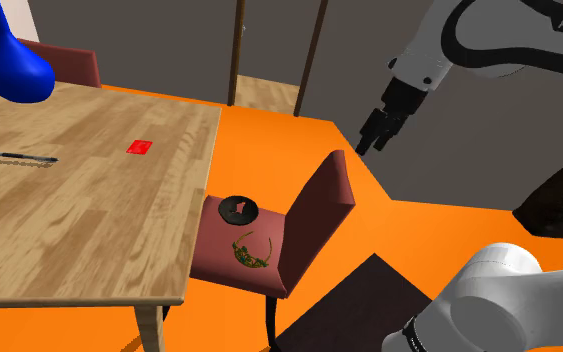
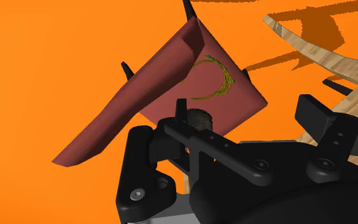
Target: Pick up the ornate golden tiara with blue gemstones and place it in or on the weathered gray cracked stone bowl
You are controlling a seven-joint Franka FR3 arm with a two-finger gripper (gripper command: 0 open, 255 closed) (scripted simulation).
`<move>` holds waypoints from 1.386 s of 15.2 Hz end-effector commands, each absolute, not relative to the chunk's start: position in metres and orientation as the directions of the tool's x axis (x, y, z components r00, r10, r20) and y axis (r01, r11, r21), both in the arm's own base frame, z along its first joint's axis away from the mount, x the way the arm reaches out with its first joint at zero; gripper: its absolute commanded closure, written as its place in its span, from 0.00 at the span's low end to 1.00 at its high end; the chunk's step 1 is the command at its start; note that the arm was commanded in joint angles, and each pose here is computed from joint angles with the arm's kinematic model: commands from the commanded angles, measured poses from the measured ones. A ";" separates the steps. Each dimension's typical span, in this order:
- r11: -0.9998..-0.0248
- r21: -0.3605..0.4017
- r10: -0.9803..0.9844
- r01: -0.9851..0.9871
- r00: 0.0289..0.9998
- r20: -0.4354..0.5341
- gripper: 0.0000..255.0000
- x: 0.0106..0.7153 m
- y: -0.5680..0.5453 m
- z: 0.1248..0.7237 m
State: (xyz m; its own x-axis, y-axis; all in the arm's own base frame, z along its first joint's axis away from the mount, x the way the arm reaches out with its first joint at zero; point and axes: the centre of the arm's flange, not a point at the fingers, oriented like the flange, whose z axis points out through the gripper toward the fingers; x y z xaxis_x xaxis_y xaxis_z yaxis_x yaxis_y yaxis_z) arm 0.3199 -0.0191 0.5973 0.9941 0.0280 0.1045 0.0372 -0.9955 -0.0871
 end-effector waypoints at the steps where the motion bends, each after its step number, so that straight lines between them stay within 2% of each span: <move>1: -0.996 -0.087 0.028 0.037 0.994 0.104 0.00 0.320 -0.019 0.597; 21: -0.994 -0.018 0.111 0.112 0.993 0.033 0.00 0.449 0.070 0.376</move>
State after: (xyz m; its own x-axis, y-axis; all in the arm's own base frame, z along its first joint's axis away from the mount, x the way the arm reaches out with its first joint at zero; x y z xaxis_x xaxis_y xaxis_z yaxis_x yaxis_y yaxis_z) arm 0.4424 0.0661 0.3908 0.9936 0.1072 0.0359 0.1079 -0.9939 -0.0207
